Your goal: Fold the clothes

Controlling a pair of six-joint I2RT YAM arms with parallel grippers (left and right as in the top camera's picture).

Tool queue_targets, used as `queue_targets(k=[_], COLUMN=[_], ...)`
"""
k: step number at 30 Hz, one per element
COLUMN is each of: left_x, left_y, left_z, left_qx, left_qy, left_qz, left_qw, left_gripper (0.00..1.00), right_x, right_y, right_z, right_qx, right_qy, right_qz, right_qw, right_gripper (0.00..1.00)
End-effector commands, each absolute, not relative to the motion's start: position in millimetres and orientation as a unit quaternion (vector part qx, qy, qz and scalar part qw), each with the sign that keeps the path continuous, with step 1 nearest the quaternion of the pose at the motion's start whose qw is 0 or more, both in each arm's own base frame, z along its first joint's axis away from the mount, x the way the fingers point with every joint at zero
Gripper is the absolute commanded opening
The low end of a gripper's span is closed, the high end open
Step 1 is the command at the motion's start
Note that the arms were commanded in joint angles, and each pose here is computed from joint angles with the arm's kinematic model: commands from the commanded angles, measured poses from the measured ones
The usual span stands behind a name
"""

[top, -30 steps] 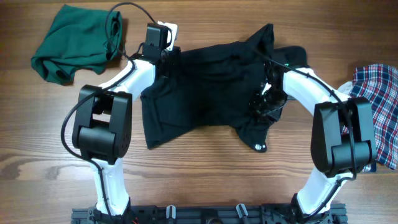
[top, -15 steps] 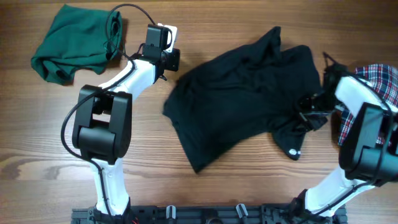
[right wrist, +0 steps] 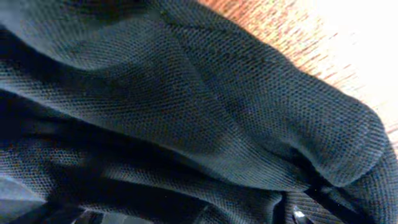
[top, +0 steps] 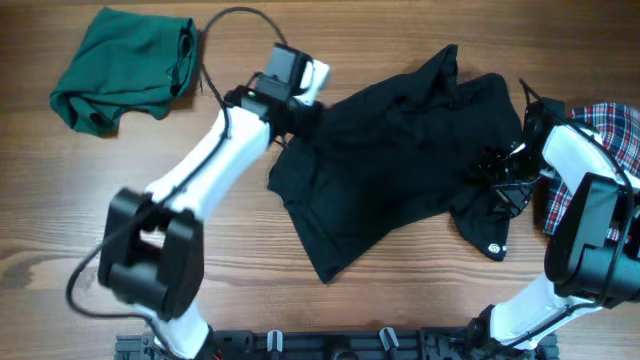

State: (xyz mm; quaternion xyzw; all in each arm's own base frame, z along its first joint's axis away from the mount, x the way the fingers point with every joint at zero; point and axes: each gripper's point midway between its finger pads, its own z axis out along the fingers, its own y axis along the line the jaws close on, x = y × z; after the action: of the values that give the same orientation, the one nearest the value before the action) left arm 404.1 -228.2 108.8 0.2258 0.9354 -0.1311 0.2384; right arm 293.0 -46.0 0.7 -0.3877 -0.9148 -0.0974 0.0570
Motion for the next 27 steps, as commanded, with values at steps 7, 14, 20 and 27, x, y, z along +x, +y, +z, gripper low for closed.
queue_targets(k=[7, 14, 20, 27], left_x=[344.4, 364.1, 366.8, 357.8], left_y=[-248.4, -215.7, -208.8, -224.4], left_z=[42.5, 28.2, 9.7, 22.0], left_qx=[0.266, 0.222, 0.220, 0.235], left_qy=[0.951, 0.967, 0.966, 0.962], left_qz=[-0.129, -0.088, -0.113, -0.117], left_qw=[0.092, 0.093, 0.070, 0.077], left_gripper=[0.04, 0.04, 0.04, 0.04], right_x=[292.9, 293.8, 295.6, 296.3], right_y=[-50.7, -48.3, -44.3, -44.4], right_z=[-3.6, -3.1, -2.2, -2.2], right_qx=[-0.347, -0.345, -0.340, -0.334], right_qy=[-0.932, -0.932, -0.932, -0.935], right_qz=[-0.095, -0.103, -0.116, -0.117], right_qw=[0.044, 0.044, 0.043, 0.041], right_gripper=[0.91, 0.91, 0.91, 0.91])
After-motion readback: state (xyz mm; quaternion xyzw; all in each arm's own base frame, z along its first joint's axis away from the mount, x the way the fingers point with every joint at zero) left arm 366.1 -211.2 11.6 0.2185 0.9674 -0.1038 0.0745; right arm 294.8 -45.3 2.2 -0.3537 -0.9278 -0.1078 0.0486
